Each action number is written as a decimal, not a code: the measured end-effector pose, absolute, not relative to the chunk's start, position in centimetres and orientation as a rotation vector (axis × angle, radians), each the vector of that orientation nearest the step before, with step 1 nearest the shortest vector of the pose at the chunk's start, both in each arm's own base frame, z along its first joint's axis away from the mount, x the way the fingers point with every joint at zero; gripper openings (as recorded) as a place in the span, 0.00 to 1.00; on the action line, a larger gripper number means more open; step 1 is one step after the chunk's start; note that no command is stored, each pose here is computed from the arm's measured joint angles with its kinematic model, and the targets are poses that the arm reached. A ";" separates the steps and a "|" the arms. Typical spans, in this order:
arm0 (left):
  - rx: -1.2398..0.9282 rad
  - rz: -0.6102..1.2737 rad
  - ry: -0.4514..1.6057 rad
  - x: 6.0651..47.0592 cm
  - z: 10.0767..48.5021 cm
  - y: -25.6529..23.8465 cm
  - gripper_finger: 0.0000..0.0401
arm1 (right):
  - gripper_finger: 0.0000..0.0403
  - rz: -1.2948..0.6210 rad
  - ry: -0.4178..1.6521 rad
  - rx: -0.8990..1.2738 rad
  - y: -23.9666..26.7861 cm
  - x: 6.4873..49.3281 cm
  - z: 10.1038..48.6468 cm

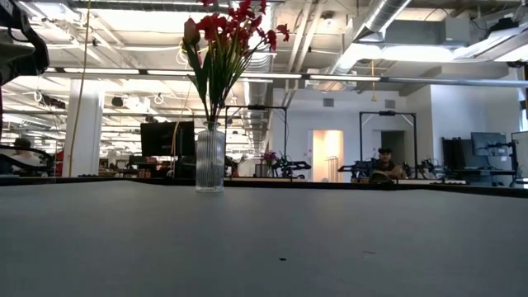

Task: Sort flowers into vase by color
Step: Return to Home Position

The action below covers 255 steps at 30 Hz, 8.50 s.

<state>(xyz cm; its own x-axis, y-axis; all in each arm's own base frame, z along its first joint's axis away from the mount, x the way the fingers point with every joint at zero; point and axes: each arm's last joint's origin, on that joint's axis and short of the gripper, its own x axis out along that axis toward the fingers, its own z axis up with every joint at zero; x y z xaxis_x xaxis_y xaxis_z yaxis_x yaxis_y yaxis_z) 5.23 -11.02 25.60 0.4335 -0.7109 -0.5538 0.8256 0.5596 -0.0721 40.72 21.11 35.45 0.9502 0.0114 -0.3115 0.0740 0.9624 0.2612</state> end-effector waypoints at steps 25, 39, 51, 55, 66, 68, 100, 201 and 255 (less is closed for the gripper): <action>0.153 -0.574 1.069 2.7 29.8 -5.0 0.34 | 0.66 -0.042 0.251 0.388 18.8 42.1 36.2; 0.039 -0.501 0.959 1.3 34.7 -1.0 0.34 | 0.66 -0.046 0.359 0.257 15.1 39.7 38.9; -0.042 -0.020 0.419 0.8 34.4 4.2 0.24 | 0.66 -0.183 0.669 0.036 10.1 38.3 37.3; -0.141 0.039 0.344 0.4 33.7 5.5 0.22 | 0.66 -0.203 0.686 0.051 7.8 38.6 37.4; -0.133 -0.073 0.269 2.3 30.2 2.3 0.16 | 0.66 -0.284 0.608 0.019 8.6 34.6 37.7; -0.151 -0.097 0.276 2.4 29.9 2.0 0.15 | 0.66 -0.279 0.559 0.034 8.9 33.7 37.2; -0.070 -0.777 -0.038 2.1 28.7 -2.5 0.00 | 0.66 -0.160 0.334 0.108 4.1 31.7 30.4; -0.012 0.079 0.082 8.2 17.3 -3.3 0.00 | 0.06 -0.255 0.193 0.167 -1.3 15.3 13.4; 0.003 0.079 0.085 8.2 17.3 -3.3 0.00 | 0.11 -0.244 0.315 0.305 -1.0 11.6 13.5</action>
<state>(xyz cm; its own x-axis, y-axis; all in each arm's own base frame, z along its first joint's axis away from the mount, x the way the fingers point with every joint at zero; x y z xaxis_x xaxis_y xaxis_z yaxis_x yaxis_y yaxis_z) 8.24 -3.33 17.30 0.9933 0.0787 -0.0845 -0.0785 0.9969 0.0060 11.60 -1.02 13.48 0.9221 -0.1872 -0.3386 0.2814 0.9251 0.2549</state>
